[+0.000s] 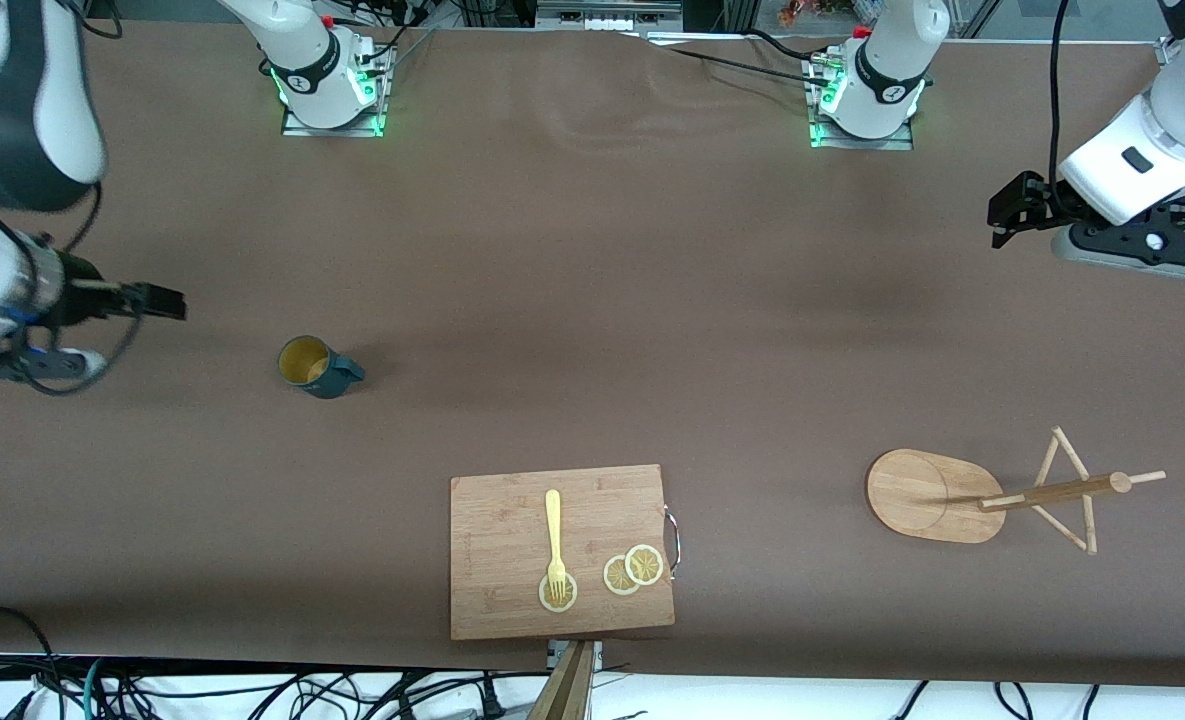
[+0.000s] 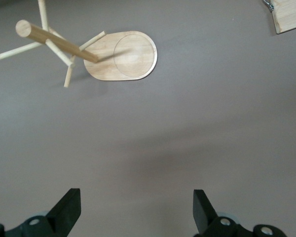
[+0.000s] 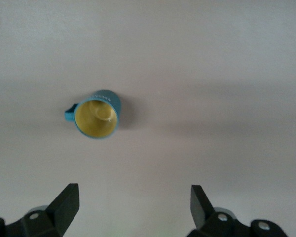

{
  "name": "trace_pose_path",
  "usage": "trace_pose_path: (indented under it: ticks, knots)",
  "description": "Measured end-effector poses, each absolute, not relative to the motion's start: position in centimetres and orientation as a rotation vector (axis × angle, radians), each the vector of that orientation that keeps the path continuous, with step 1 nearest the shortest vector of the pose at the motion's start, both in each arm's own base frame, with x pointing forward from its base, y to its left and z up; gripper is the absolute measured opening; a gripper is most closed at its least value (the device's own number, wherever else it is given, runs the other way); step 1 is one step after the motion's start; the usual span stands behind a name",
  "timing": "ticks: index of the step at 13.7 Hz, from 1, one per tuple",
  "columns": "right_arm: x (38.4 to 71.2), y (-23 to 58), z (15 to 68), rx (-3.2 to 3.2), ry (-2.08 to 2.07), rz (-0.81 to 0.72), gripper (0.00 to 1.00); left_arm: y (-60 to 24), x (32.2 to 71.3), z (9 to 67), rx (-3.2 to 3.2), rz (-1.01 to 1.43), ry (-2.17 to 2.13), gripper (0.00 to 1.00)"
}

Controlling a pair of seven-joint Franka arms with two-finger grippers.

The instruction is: Pass cup and hang on rack

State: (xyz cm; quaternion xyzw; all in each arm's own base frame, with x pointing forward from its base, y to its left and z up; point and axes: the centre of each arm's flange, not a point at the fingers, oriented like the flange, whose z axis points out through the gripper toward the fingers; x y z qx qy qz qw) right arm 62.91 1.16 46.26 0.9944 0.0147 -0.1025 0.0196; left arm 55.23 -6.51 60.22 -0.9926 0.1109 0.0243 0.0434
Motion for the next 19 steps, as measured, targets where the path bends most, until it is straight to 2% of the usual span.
trace_pose_path:
  ticks: [5,10,15,19]
  knots:
    - [64.8,4.0,36.4,3.099,0.095,-0.299,1.0,-4.9,56.3,58.7,-3.056,0.107,0.294,1.0]
    - [62.8,3.6,29.3,3.119,0.075,-0.242,1.0,-4.0,57.7,57.0,-3.067,0.127,0.27,1.0]
    - [60.9,3.4,26.1,3.137,0.045,-0.261,1.0,-4.7,58.1,58.0,-3.074,0.068,0.286,1.0]
    - [59.8,3.1,24.1,3.139,0.036,-0.216,1.0,-4.7,58.1,58.0,-3.078,0.065,0.287,1.0]
